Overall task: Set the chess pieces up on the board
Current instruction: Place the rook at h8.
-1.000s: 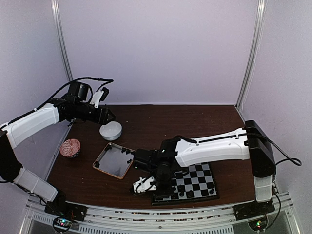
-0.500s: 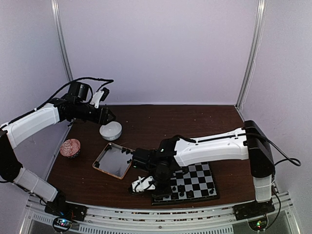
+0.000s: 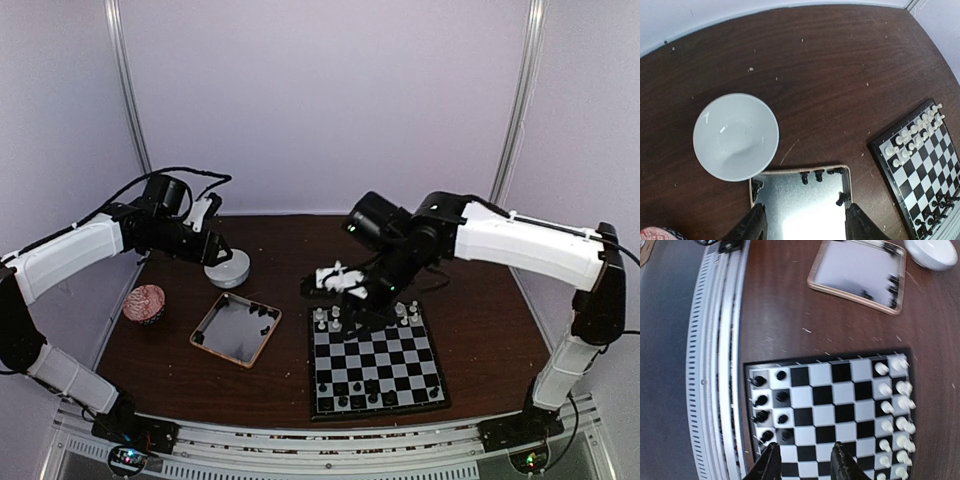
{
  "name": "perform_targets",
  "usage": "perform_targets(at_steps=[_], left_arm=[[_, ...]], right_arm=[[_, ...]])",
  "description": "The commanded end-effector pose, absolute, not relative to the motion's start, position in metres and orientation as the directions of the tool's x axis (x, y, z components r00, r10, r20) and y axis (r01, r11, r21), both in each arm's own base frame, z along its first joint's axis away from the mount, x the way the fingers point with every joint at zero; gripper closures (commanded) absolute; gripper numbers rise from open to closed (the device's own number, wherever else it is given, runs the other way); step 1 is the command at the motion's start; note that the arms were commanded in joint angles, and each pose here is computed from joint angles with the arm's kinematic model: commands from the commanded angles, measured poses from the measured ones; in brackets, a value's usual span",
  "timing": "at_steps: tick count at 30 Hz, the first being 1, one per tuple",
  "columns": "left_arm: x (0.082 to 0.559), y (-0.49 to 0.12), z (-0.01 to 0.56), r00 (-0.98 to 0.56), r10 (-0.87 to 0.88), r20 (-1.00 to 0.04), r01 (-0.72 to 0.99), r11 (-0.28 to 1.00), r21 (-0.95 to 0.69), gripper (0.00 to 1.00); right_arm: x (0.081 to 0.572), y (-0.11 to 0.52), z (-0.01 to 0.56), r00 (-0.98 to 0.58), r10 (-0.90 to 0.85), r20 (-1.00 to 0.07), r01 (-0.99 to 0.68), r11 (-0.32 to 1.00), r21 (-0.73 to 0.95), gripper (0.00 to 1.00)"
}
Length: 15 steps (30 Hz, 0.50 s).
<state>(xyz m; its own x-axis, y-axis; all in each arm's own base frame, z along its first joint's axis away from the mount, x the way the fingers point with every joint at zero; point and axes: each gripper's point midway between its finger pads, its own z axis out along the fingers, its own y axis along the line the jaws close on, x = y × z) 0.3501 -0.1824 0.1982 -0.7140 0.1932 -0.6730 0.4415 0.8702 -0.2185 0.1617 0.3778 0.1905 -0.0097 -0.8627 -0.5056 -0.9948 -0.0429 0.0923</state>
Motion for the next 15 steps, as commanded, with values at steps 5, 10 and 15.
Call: perform_targets(at_steps=[5,10,15], left_arm=[[0.299,-0.177,0.141,-0.833,0.238,-0.500,0.386,0.897,-0.215,0.47],[0.272,-0.219,0.132,-0.769,0.418,-0.483,0.570,0.791,-0.223,0.47],[0.261,-0.250,0.108,-0.683,0.589,-0.432,0.702,0.692,-0.165,0.47]], right_arm=[[0.236,0.295,0.191,-0.291,-0.732,-0.615,-0.956,0.239,0.168,0.64],[0.255,0.275,0.178,-0.370,-0.648,-0.665,-0.926,0.313,0.210,0.64],[0.255,0.271,0.181,-0.359,-0.648,-0.672,-0.931,0.303,0.205,0.64]])
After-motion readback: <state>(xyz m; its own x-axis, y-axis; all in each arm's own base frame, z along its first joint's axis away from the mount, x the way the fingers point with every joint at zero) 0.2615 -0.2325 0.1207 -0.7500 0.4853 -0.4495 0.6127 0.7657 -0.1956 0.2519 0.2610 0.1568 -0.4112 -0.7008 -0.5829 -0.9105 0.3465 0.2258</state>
